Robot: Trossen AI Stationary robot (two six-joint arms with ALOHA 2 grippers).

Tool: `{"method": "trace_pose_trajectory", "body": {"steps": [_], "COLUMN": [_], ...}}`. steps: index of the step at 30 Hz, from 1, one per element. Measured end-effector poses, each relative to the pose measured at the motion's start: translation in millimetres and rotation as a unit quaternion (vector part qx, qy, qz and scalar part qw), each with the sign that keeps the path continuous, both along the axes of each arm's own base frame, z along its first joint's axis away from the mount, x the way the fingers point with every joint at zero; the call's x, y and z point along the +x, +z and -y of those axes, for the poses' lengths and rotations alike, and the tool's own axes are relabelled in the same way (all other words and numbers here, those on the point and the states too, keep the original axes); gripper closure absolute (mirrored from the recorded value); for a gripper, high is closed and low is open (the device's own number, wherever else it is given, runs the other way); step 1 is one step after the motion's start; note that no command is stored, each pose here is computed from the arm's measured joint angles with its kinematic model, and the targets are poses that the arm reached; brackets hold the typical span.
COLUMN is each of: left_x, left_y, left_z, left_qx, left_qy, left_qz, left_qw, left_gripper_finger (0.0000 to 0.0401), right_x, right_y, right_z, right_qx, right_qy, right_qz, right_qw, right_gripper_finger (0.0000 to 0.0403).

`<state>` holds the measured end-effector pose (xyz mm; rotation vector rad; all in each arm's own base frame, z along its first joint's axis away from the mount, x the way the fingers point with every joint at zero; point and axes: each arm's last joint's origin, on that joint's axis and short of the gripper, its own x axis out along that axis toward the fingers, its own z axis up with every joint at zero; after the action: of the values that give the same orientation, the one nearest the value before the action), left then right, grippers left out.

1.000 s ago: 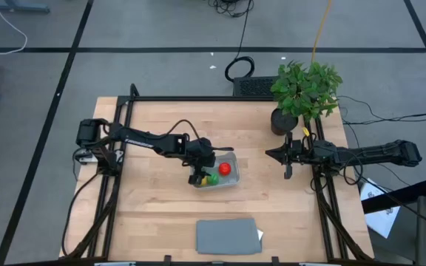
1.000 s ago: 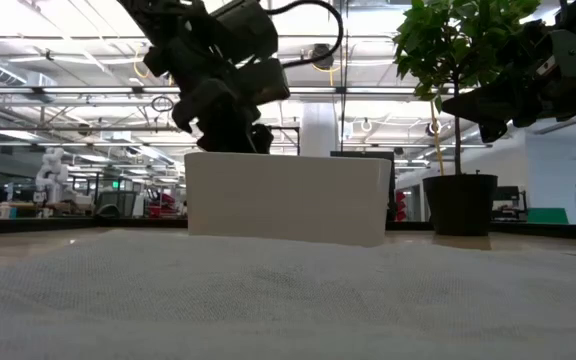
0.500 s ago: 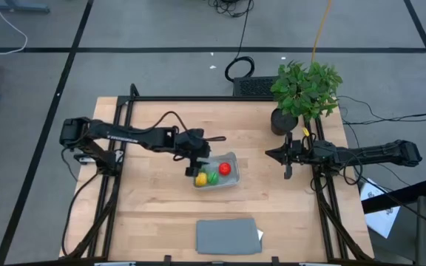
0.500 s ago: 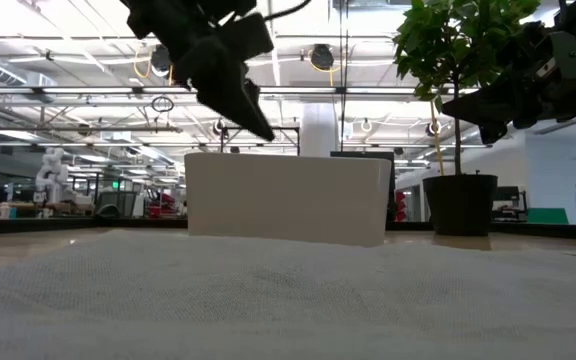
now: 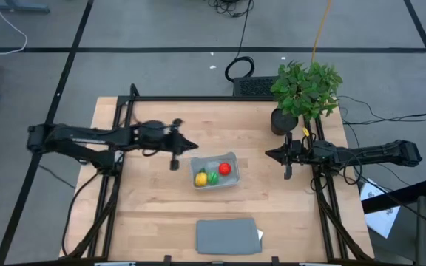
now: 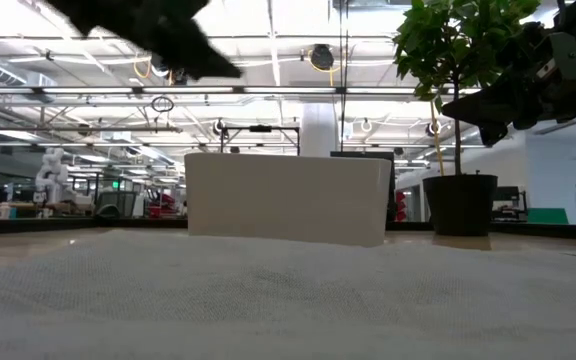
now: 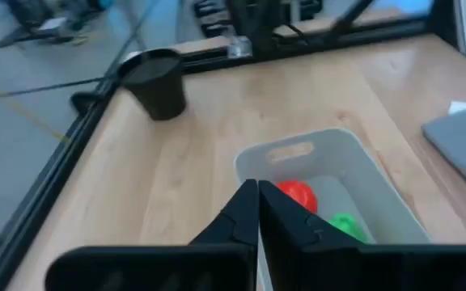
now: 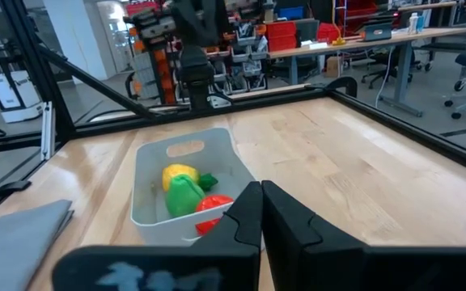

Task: Pick and placing Produce into tupperware
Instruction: Adjust the gray bin on the table

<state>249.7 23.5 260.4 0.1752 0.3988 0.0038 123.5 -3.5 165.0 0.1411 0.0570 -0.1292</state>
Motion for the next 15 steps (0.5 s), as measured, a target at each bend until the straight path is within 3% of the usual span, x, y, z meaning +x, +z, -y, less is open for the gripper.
{"method": "trace_pose_trajectory", "body": {"steps": [8,15], "left_x": [-62,-96], "left_y": [-47,-88], "left_z": [-5,-2], "left_qx": [-0.084,-0.078], "left_qy": [0.036,0.08], "left_qz": [0.124,0.179], "left_qw": [0.988,0.977], "left_gripper_finger": [0.0397,0.04], "right_x": [1,1], "right_y": [0,2], "right_z": [0,0], "right_qx": [0.003,0.004], "right_qy": [0.0,0.0], "right_qz": [0.003,0.01], "right_qw": [1.0,1.0], "right_gripper_finger": [0.0403,0.0403]}}
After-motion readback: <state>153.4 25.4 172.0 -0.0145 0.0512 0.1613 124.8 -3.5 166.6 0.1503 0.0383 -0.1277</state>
